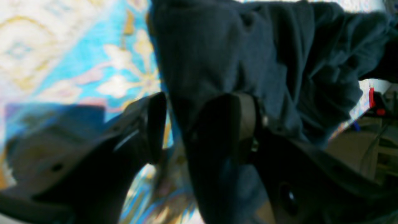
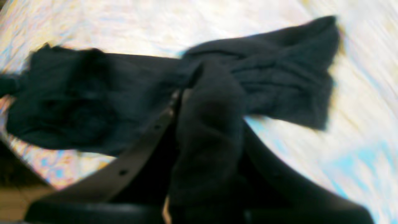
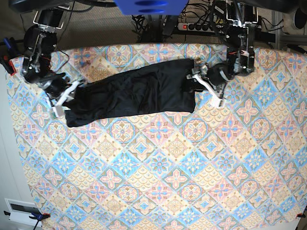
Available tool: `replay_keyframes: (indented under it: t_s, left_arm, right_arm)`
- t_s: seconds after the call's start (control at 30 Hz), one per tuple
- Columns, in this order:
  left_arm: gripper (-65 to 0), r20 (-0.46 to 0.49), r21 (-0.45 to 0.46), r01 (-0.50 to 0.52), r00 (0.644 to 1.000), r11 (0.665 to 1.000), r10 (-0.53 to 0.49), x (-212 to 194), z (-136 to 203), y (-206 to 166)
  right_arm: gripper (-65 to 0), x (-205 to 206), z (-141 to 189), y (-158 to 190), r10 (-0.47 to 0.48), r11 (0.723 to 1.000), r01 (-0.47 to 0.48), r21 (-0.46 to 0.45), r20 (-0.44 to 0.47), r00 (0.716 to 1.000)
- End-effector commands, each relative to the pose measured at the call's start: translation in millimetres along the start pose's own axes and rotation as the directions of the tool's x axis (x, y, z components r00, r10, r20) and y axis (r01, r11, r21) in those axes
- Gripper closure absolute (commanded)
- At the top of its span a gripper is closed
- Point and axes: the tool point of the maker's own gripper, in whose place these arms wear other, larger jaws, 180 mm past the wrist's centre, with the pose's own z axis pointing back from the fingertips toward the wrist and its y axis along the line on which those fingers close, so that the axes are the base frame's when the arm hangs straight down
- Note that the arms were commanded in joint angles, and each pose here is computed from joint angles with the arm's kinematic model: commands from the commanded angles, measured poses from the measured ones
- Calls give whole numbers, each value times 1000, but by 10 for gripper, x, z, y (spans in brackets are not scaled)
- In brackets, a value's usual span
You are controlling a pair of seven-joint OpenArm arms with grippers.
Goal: Layout the t-shirt on the table in an organized manner, then fold the t-shirt properly
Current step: 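Fold the strip in half, bringing the left gripper's end toward the right gripper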
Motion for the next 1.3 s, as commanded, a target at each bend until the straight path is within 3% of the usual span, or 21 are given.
replay_keyframes:
  t_s: [0.0, 0.17, 0.37, 0.5, 0.57, 0.67, 0.8, 0.9, 1.03, 1.27]
  left_arm:
    - [-307, -5, -24, 29, 1000, 999, -29, 51, -66, -97]
    - [-307, -29, -40, 37, 999, 999, -38, -60, -229, -156]
    - [-307, -14, -41, 29, 999, 999, -29, -38, -245, -174]
    - [-307, -14, -45, 25, 1000, 999, -26, -47, -242, -181]
    - [-307, -14, -45, 22, 1000, 999, -23, -57, -236, -182]
    - [-307, -11, -48, 25, 1000, 999, -25, -49, -229, -195]
    - [-307, 3, -62, 35, 999, 997, -35, -24, -189, -261]
    - [-307, 59, -61, 32, 998, 998, -28, 87, 61, -215]
    - [-307, 104, -76, -14, 994, 997, 22, 218, 290, -118]
    - [-307, 187, -68, -154, 968, 986, 164, 473, 744, 264]
  right_arm:
    - [0, 241, 11, 129, 54, 998, -56, 38, 68, 996]
    - [0, 427, -153, 779, 149, 970, -168, 175, 116, 982]
    - [0, 356, -389, 1416, 113, 933, -150, 327, 130, 985]
    - [0, 104, -586, 1765, 226, 900, -228, 371, 50, 973]
    - [0, -60, -664, 1929, 320, 870, -296, 394, 4, 947]
    - [0, -161, -789, 2230, 462, 807, -415, 420, -11, 887]
    - [-37, -191, -970, 2334, 620, 737, -566, 370, -34, 784]
    - [-94, -73, -1041, 2350, 690, 684, -652, 326, -1, 723]
    - [-140, -25, -1052, 2338, 697, 679, -665, 312, 12, 717]
    - [-142, 20, -1017, 2313, 695, 684, -669, 293, 18, 718]
